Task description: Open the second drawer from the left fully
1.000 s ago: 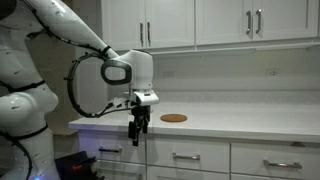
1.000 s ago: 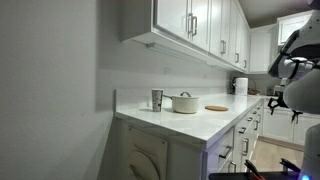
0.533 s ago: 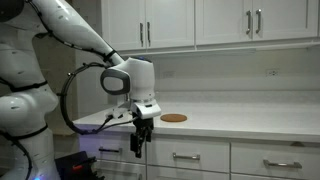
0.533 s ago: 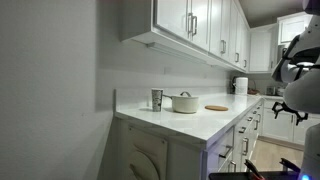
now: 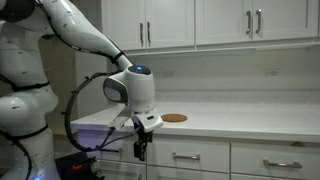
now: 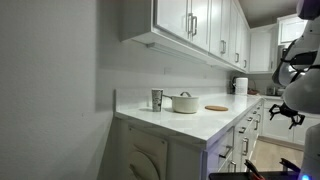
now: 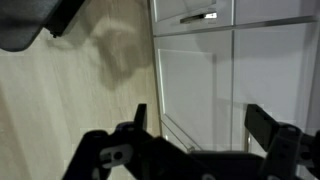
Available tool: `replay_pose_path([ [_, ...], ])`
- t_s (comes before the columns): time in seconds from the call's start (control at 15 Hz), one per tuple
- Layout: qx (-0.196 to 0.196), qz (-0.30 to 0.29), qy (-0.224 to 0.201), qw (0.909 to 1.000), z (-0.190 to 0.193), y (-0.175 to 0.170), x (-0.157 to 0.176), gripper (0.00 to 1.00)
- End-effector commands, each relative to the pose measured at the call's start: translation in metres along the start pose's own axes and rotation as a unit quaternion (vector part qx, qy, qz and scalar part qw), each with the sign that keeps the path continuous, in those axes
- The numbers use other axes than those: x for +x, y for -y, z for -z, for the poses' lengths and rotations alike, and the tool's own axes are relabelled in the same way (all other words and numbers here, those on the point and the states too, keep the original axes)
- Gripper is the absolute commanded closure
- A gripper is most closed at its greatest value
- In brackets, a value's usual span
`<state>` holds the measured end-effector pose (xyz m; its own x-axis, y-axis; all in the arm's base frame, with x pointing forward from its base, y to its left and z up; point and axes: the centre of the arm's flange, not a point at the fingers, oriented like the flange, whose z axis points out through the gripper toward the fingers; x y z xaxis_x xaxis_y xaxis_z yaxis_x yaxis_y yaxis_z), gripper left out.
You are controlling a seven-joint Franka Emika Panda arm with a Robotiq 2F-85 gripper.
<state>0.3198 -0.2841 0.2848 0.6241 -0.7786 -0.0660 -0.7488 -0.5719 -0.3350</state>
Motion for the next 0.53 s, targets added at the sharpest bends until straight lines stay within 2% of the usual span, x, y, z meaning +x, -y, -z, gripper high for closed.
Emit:
replay_pose_path([
  [0.0, 0.023, 0.026, -0.017, 0.9993, -0.014, -0.002, 0.015, 0.0],
  [0.47, 0.036, 0.052, -0.045, 0.9969, -0.045, 0.001, 0.041, 0.0],
])
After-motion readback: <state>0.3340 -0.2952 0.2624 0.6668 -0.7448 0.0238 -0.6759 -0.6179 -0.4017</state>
